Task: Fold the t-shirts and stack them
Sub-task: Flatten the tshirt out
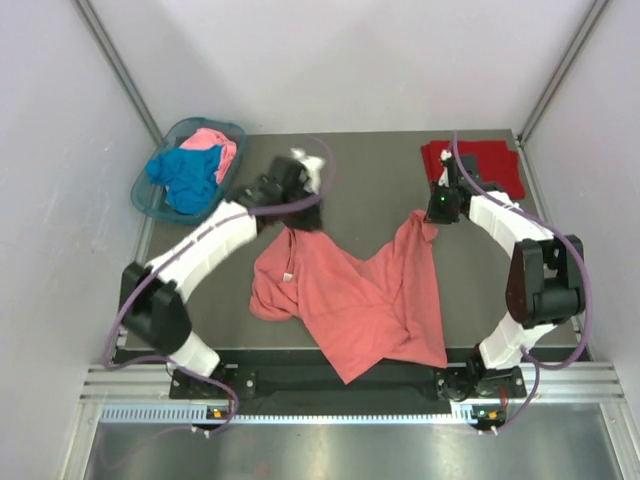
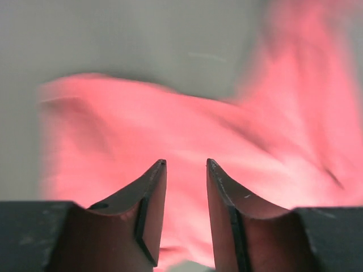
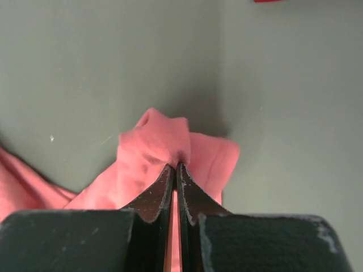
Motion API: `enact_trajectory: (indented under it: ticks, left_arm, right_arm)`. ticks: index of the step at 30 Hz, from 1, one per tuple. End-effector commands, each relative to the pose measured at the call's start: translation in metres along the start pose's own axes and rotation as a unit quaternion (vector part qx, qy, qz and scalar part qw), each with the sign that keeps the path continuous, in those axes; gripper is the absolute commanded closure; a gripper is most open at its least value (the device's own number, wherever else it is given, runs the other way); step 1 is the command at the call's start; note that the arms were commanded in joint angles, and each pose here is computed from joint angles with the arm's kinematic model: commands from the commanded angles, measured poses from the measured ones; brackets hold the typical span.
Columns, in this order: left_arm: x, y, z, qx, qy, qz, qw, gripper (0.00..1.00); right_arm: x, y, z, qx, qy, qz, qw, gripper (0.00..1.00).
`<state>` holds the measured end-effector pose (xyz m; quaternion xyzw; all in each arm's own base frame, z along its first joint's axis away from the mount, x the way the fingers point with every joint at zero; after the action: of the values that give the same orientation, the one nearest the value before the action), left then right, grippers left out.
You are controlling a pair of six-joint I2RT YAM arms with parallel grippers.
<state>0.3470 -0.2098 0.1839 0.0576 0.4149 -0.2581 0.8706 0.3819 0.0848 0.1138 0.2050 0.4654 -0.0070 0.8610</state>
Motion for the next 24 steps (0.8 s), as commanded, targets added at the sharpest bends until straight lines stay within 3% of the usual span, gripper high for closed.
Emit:
enact_trajectory:
  ticks: [1, 2, 4, 11, 18, 24]
  left_arm:
    - [-0.034, -0.085, -0.028, 0.123, -0.038, -0.091, 0.988, 0.62]
    - [-0.037, -0.111, -0.045, 0.151, -0.029, -0.113, 0.982, 0.62]
    - [-0.041, -0.119, -0.080, 0.185, -0.006, -0.100, 0.978, 0.62]
    - [-0.048, -0.189, -0.173, 0.271, 0.059, -0.164, 0.947, 0.63]
    - [-0.041, -0.239, -0.238, 0.338, 0.092, -0.185, 0.918, 0.64]
    - [-0.052, -0.274, -0.269, 0.360, 0.090, -0.226, 0.901, 0.65]
  right_arm:
    - [0.004, 0.008, 0.029, 0.026, -0.032, 0.051, 0.998, 1.00]
    - [0.005, 0.006, 0.028, 0.029, -0.032, 0.053, 0.998, 1.00]
    - [0.007, 0.000, 0.025, 0.035, -0.030, 0.055, 0.997, 1.00]
    - [-0.001, 0.002, 0.025, 0.042, -0.036, 0.082, 0.995, 1.00]
    - [-0.002, 0.002, 0.018, 0.045, -0.029, 0.089, 0.995, 1.00]
    - [-0.005, 0.001, 0.018, 0.049, -0.030, 0.092, 0.994, 1.00]
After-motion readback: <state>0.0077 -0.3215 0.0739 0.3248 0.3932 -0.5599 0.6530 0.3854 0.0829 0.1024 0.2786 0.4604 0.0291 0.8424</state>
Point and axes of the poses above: each gripper's point midway between its finger pads, its own x axis out along the fingers, its own y axis along the line the jaws close on, z = x × y, the point moved 2 cm from there along -x, back along the fingers, and after that the axes turned 12 degrees about x, right-handed, at the moved point
